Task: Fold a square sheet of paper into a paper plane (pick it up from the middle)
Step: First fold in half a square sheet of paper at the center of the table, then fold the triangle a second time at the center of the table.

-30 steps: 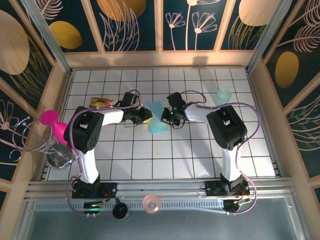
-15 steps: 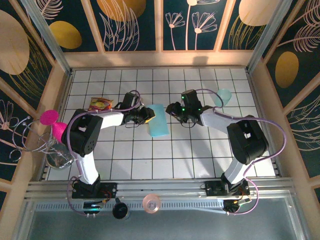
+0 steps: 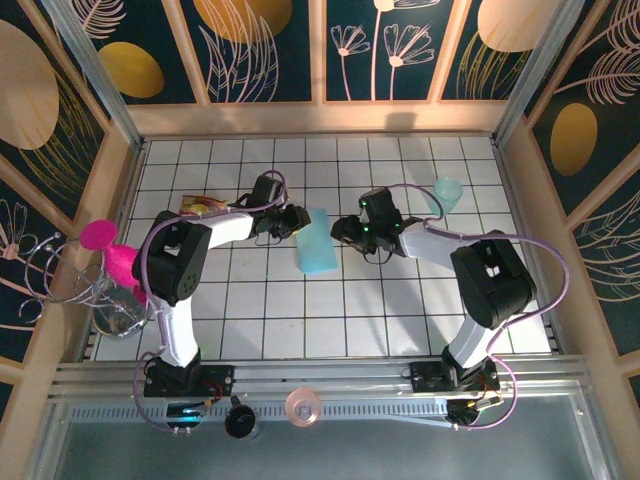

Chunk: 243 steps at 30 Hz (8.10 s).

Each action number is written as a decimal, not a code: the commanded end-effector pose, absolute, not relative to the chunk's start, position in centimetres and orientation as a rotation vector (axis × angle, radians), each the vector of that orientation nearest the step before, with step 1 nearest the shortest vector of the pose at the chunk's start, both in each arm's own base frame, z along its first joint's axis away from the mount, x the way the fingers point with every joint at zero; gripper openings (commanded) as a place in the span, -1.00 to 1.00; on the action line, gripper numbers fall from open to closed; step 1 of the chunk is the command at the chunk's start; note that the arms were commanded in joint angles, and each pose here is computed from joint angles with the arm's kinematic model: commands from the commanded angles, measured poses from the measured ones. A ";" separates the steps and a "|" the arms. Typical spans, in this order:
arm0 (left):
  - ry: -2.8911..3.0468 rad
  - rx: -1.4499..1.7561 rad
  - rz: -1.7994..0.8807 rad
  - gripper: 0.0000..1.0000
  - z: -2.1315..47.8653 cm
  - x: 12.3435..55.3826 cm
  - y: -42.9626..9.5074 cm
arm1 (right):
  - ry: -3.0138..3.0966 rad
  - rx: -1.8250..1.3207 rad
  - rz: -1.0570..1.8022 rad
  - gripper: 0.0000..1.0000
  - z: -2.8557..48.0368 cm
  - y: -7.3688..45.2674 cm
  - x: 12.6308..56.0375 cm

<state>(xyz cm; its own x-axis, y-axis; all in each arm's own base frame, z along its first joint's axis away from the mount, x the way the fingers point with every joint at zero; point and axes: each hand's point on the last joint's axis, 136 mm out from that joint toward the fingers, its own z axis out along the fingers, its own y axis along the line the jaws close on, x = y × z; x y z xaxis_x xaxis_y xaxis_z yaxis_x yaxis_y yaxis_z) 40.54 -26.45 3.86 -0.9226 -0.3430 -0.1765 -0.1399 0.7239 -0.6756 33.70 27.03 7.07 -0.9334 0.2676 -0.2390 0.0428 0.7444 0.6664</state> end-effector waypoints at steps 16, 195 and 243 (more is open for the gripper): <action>2.777 -0.457 -0.817 -0.42 -0.6 38.9 -24.7 | 2.776 0.060 1.030 -0.14 4.2 28.1 29.1; 2.756 -0.362 -0.772 -0.68 -0.3 40.0 -24.7 | 2.718 0.093 1.231 -0.97 2.7 35.2 32.7; 2.621 -0.362 -0.741 -0.61 5.5 42.3 -24.2 | 2.822 0.157 1.135 -0.52 0.8 34.0 32.0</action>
<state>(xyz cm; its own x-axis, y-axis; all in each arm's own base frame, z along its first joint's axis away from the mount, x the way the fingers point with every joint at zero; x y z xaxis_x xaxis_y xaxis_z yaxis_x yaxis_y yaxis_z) 41.64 -24.48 2.69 -0.9111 -0.3272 -0.2506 -0.1459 0.8247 -0.5464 32.58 34.69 2.43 -0.9887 0.1240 -0.0842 0.0222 0.6766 0.7360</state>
